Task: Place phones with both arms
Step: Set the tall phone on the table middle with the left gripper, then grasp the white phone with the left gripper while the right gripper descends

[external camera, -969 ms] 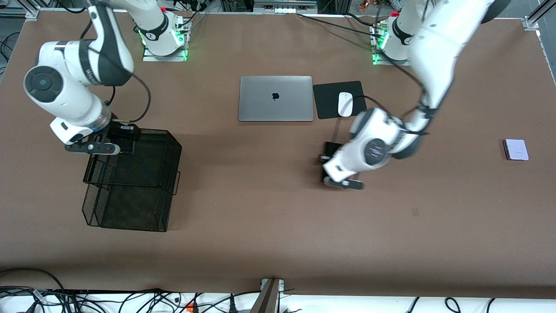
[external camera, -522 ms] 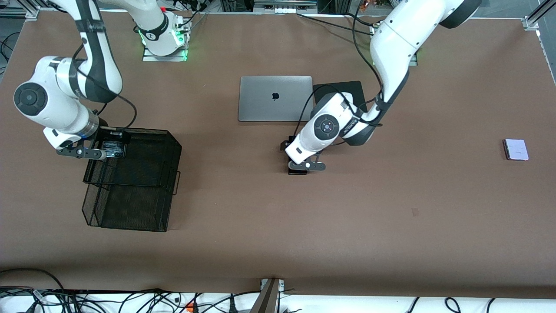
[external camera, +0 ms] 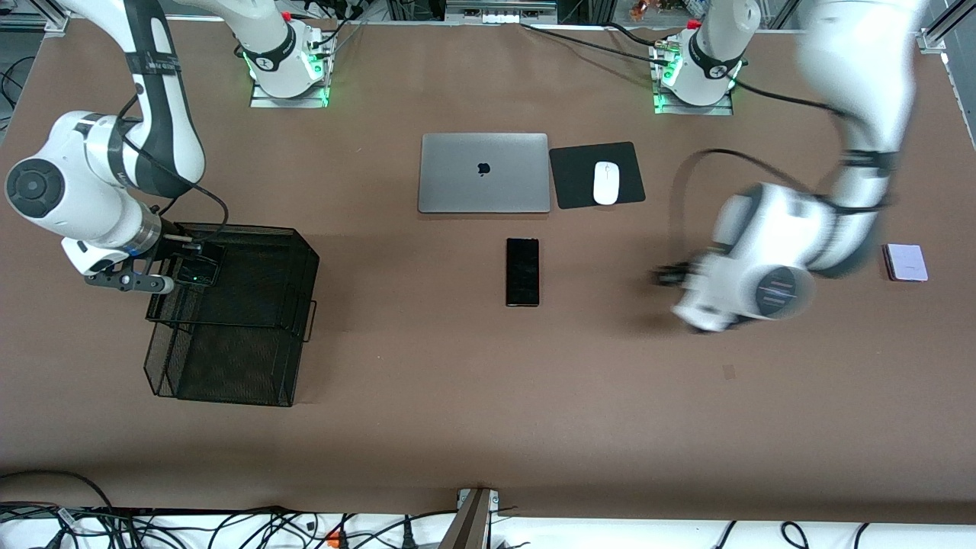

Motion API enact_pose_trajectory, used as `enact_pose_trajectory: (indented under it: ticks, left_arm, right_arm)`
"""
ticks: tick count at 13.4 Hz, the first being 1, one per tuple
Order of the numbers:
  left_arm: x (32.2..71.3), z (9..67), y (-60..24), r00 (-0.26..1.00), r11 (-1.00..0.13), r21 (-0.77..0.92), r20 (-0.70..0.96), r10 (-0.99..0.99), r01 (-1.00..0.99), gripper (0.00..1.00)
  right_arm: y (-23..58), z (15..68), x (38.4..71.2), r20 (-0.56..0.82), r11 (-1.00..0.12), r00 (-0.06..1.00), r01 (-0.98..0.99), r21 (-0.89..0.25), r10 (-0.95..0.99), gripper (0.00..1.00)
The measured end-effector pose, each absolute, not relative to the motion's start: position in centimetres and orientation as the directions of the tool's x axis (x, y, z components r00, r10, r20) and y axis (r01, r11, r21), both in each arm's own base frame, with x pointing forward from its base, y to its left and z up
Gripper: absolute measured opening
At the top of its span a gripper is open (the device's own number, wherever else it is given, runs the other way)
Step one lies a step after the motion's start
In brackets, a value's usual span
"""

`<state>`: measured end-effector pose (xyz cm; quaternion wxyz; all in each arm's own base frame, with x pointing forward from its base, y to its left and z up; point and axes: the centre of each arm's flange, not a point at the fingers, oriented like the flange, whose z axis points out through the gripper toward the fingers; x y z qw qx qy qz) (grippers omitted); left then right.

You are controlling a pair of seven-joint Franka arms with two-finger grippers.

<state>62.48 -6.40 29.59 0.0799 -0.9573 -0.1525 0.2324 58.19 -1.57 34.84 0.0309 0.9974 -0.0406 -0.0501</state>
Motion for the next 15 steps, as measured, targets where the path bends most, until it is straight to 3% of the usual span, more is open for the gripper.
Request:
enact_pose_trajectory:
  ticks: [4, 7, 10, 15]
  left_arm:
    - [61.8, 27.8, 12.4, 0.863, -0.960, -0.271, -0.468, 0.192, 0.066, 1.00]
    - [59.3, 25.7, 24.6, 0.889, -0.988, -0.151, -0.447, 0.101, 0.036, 1.00]
    - [56.5, 23.9, 33.6, 0.949, -0.996, -0.076, -0.314, -0.025, -0.051, 1.00]
    - [51.8, 21.8, 40.8, 0.986, -0.991, -0.077, -0.136, -0.098, -0.109, 1.00]
  right_arm:
    - [8.6, 44.2, 60.2, -0.121, -0.999, 0.992, -0.028, 0.043, -0.033, 1.00]
    - [21.5, 47.1, 57.9, -0.076, -0.998, 0.996, -0.041, 0.051, -0.045, 1.00]
    - [35.3, 44.2, 53.8, -0.073, -0.999, 0.996, -0.045, 0.020, -0.046, 1.00]
    - [52.2, 36.2, 49.5, 0.011, -0.995, 0.996, -0.094, -0.029, -0.094, 1.00]
